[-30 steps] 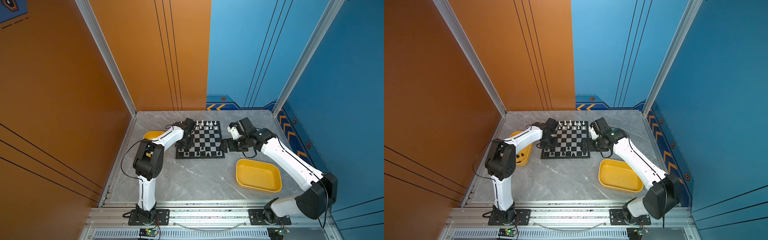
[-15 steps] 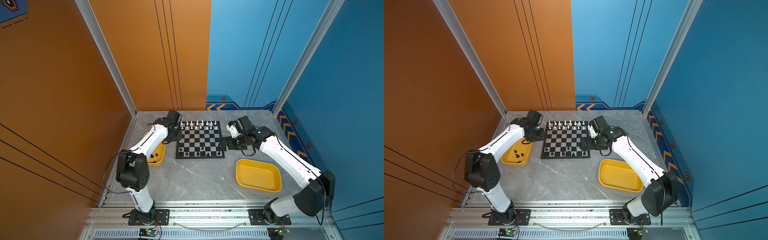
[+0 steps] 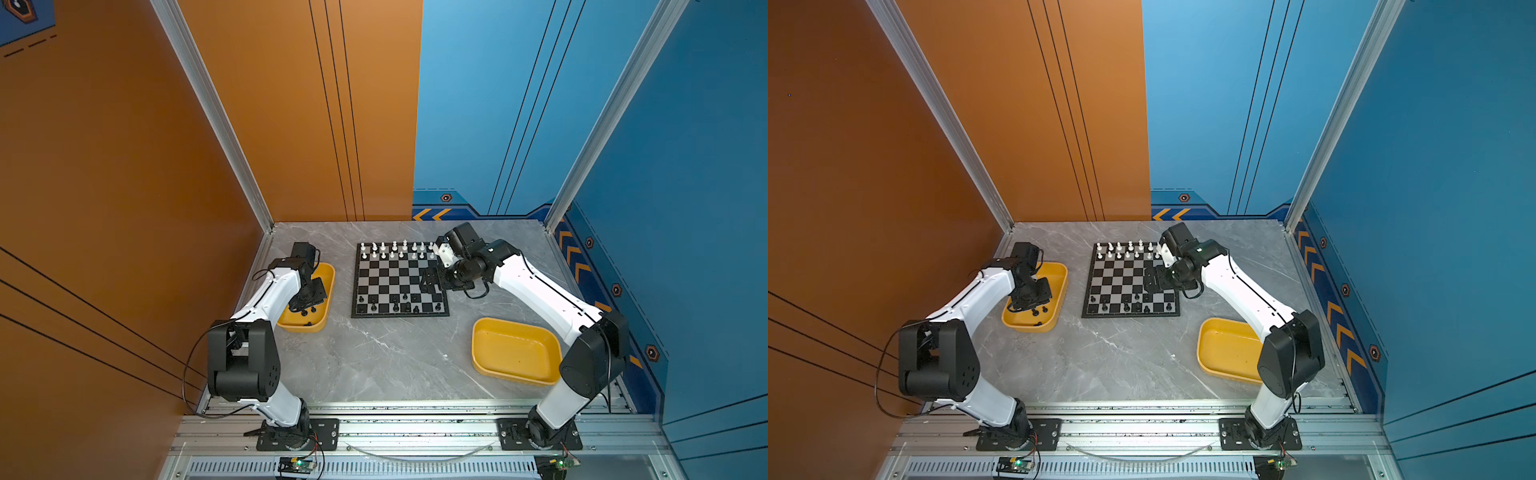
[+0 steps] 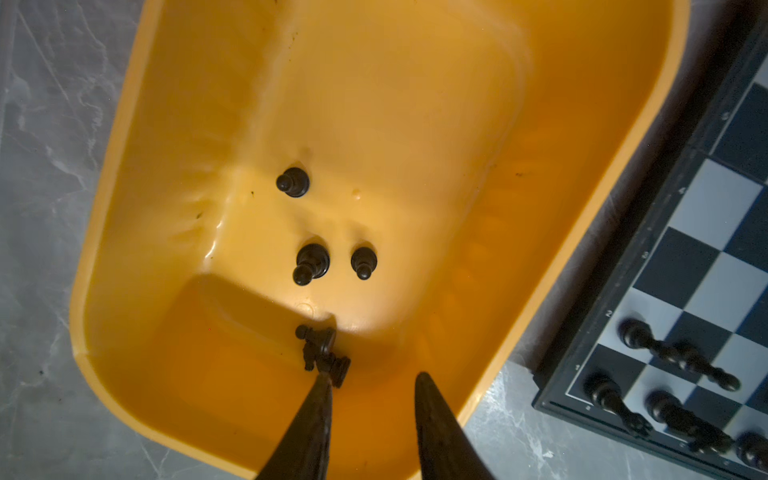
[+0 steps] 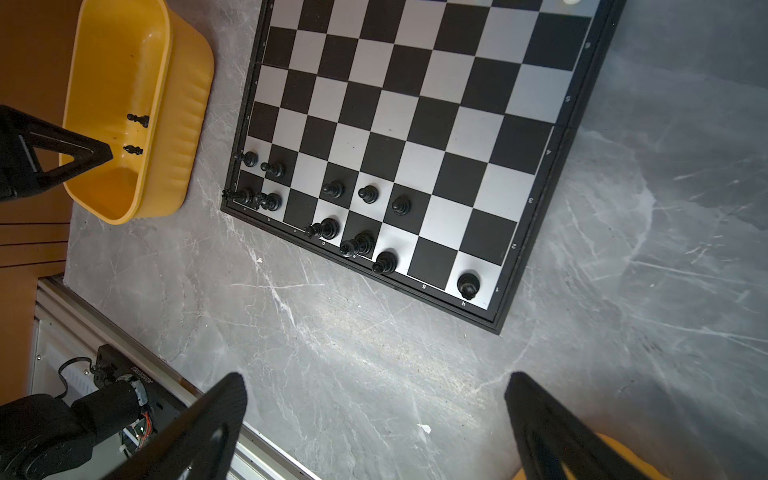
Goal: Set up the chess pieces on the board
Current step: 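Lower the left gripper and close it on a black pawn in the tray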
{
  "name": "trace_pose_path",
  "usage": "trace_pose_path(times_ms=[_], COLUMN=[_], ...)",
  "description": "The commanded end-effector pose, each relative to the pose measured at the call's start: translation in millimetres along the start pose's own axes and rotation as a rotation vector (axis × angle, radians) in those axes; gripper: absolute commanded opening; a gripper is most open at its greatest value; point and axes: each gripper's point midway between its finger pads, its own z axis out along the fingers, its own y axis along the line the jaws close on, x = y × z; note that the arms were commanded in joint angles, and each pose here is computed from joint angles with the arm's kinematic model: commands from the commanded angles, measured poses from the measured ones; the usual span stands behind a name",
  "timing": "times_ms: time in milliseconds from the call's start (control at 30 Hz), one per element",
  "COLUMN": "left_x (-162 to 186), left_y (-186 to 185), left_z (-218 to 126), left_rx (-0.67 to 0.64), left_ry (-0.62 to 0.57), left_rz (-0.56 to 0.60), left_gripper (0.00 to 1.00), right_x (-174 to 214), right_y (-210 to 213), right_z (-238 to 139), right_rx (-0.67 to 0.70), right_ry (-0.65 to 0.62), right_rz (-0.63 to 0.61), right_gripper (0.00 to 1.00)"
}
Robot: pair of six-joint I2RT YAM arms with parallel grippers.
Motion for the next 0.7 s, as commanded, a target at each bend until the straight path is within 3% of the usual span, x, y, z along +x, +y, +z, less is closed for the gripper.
trace_pose_path(times_ms=[0, 667], left_x=[0.5, -13.6], left_y=[1.9, -2.7], left_z=[15.5, 55.3], left_rx=[-0.008, -0.035], left_ry=[0.025, 0.09], left_rz=[0.013, 0.042], left_gripper=[0.35, 0.3], right_x=[-6.5, -17.5], right_y=[8.7, 6.1], right_z=[-2.0, 3.3], right_rx=[-0.021, -0.002], right_ry=[0.0, 0.004], right_rz=[-0.028, -0.017], right_gripper=[1.0, 1.0])
